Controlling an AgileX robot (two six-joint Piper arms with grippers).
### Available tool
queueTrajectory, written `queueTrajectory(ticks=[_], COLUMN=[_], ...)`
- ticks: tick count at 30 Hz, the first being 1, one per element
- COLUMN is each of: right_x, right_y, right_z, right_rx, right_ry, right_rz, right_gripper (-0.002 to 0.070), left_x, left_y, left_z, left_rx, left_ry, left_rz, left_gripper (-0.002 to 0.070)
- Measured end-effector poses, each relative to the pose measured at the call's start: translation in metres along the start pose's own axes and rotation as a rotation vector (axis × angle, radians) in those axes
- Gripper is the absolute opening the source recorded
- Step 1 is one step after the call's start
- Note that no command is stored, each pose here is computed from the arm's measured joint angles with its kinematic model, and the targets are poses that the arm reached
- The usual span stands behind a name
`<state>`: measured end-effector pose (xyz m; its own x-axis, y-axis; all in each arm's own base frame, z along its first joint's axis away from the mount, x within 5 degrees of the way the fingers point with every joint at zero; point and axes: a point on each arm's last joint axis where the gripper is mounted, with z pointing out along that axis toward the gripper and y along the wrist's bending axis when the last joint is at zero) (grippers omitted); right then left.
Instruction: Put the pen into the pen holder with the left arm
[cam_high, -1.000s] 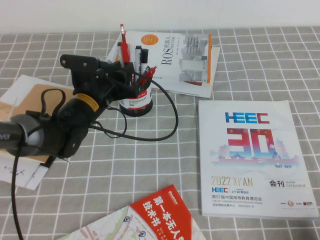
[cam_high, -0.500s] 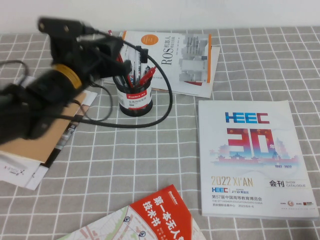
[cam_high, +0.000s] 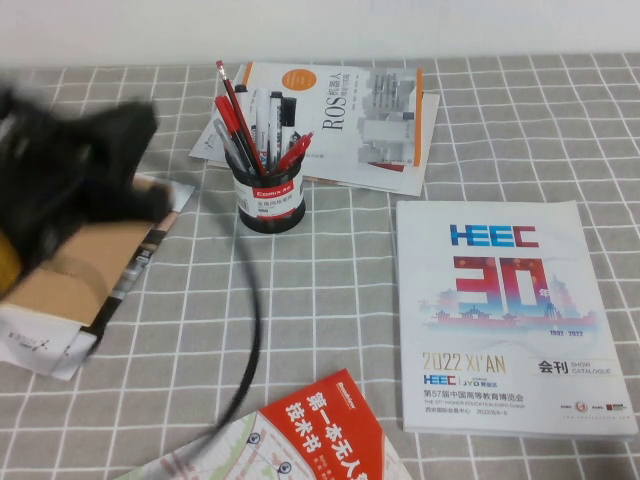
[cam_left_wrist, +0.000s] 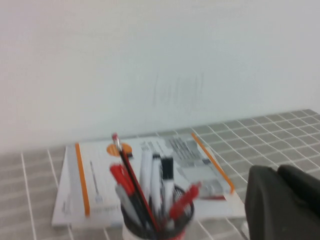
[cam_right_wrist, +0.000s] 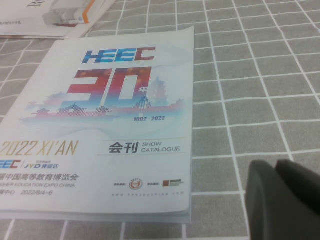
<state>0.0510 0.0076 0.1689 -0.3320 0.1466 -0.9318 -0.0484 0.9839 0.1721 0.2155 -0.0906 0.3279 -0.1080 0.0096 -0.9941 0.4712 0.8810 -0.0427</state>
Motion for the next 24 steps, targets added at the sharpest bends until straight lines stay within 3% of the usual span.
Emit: queueTrajectory(ticks=[7,17,24], right_x=[0.0,0.0,0.0], right_y=[0.0,0.0,0.0], right_z=[0.0,0.0,0.0], right_rx=[0.0,0.0,-0.002], right_ry=[0.0,0.0,0.0], right_rz=[0.0,0.0,0.005], right_gripper=[-0.0013,-0.0013,-0.0013], left_x=[0.033,0.041,0.051], left_y=[-0.006,-0.008,-0.002], left_z=[-0.054,-0.079,-0.115], left_rx=[-0.02,-0.036,-0.158], left_ry=[0.005,-0.028,-0.046], left_rz=[-0.029,-0.043,-0.016], left_gripper=[-0.0002,-0.0002,-0.0002])
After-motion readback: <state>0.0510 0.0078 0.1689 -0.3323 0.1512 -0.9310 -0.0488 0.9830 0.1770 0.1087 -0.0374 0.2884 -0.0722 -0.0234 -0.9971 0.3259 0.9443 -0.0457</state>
